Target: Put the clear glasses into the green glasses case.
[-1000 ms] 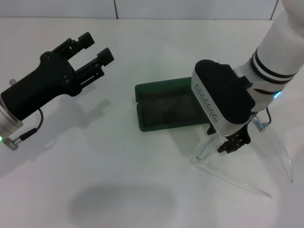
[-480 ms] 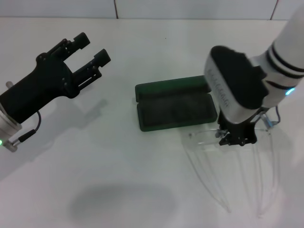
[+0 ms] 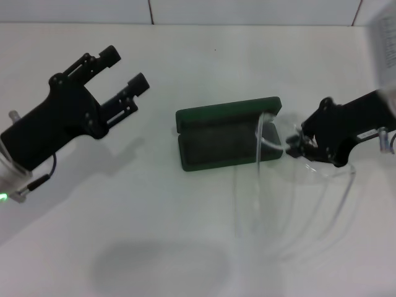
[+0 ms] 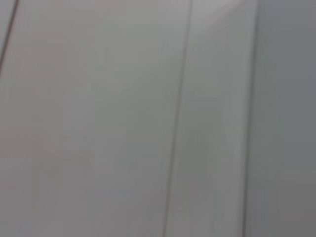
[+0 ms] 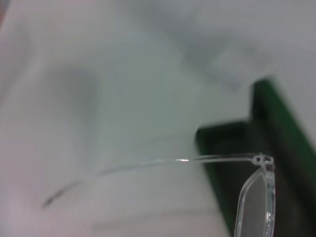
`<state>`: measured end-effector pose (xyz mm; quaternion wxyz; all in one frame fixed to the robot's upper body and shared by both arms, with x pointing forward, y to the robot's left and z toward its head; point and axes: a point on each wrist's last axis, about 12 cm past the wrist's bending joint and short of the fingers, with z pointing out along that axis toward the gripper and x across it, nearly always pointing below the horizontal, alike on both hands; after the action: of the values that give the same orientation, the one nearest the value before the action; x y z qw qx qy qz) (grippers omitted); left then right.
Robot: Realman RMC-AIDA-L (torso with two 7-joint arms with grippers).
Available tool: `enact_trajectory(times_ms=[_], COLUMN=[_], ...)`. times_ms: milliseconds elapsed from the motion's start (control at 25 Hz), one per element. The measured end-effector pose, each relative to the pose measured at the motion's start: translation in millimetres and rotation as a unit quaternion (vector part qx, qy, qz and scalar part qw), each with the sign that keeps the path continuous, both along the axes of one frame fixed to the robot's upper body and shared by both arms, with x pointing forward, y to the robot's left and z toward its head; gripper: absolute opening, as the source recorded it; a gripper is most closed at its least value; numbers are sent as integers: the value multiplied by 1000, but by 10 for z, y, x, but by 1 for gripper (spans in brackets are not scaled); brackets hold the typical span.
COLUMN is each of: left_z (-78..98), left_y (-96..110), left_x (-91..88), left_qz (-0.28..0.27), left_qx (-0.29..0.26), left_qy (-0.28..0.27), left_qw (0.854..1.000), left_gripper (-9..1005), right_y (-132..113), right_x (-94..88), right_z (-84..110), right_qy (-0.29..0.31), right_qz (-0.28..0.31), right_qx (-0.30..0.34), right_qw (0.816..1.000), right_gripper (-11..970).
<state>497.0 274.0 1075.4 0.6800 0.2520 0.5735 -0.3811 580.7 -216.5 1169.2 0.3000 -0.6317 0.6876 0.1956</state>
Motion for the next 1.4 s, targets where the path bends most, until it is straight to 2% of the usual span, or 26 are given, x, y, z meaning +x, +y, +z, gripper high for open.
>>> enact_trajectory(times_ms=[40,80,240,360,520,800,1240,1400], left_z=[-5,-8,16,42,78,118,117,105], left_y=[-17,-27,-95,-239,-385,-555,-755,-797], left_x=[-31,-55,-69,-24,48,134,45,23], left_qz=[-5,-8,-29,-70,-103,-128,-191,-199], left_qx=[2,3,0,1,3,-10,-16,-8], left_qy=[-15,-25,-49,-53,-56,-55,-56,-66], left_qw=[1000,1000,998,996,993,990,980,978], left_gripper=[727,727,726,725,725,724,723,723], right_y=[-136,-136,-352,-441,-408,-274,-98,-59], right_x=[-56,-56,-198,-268,-274,-236,-174,-165], right_z=[-32,-32,-136,-243,-337,-410,-455,-445], right_qy=[-2,-2,-10,-5,20,63,108,117], right_qz=[-21,-21,-38,-53,-62,-61,-55,-52], right_qx=[74,74,217,270,300,334,347,349], right_qw=[997,997,975,961,952,938,930,928], right_gripper=[115,115,115,115,115,115,115,115])
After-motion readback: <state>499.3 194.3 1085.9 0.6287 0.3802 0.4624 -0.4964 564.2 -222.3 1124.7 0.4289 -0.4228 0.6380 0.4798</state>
